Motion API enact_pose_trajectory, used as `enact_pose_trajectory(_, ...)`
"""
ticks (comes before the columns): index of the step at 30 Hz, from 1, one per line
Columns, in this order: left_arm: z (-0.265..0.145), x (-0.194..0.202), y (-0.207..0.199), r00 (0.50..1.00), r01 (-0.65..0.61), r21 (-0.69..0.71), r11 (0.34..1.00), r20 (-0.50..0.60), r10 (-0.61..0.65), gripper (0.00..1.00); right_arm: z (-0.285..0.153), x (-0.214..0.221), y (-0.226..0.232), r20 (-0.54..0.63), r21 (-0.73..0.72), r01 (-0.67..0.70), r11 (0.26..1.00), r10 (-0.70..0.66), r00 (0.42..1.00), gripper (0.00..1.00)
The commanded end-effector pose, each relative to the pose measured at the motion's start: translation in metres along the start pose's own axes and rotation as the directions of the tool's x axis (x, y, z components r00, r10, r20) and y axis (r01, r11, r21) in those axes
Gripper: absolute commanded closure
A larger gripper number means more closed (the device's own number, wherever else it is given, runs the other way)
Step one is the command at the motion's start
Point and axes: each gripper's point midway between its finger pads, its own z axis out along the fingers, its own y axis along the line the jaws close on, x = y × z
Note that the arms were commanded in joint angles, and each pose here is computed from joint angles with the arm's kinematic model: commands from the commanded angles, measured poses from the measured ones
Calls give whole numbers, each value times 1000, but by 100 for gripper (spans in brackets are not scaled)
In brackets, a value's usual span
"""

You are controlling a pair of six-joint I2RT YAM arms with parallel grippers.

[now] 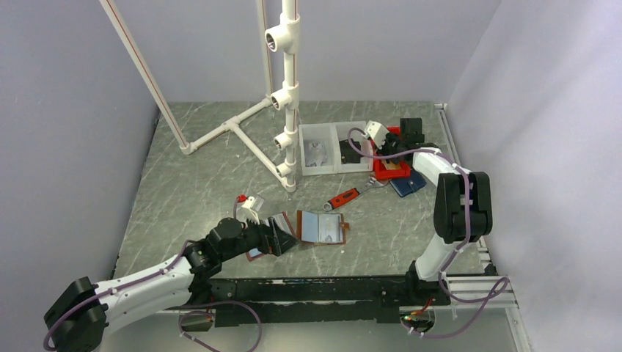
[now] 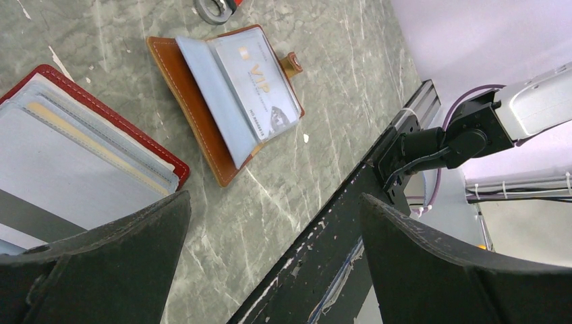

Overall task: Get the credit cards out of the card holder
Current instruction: Place the credit card in the storage box.

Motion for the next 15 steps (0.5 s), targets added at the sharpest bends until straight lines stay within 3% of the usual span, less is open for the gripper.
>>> enact_pose_trajectory(1, 1, -11, -12, 1000, 2, 45, 999, 31, -3, 1, -1, 3, 23, 20, -91, -10, 996, 12, 1000, 80)
enact_pose_trajectory(8, 1, -12, -18, 1000, 4, 69, 998, 28, -6, 1, -8, 11, 28, -17, -97, -99, 990, 98, 995, 74)
enact_pose_trajectory(15, 1, -17, -32, 998, 37, 128, 991, 39, -42, 1, -54, -8, 41, 8, -141, -186, 972, 189, 982, 72)
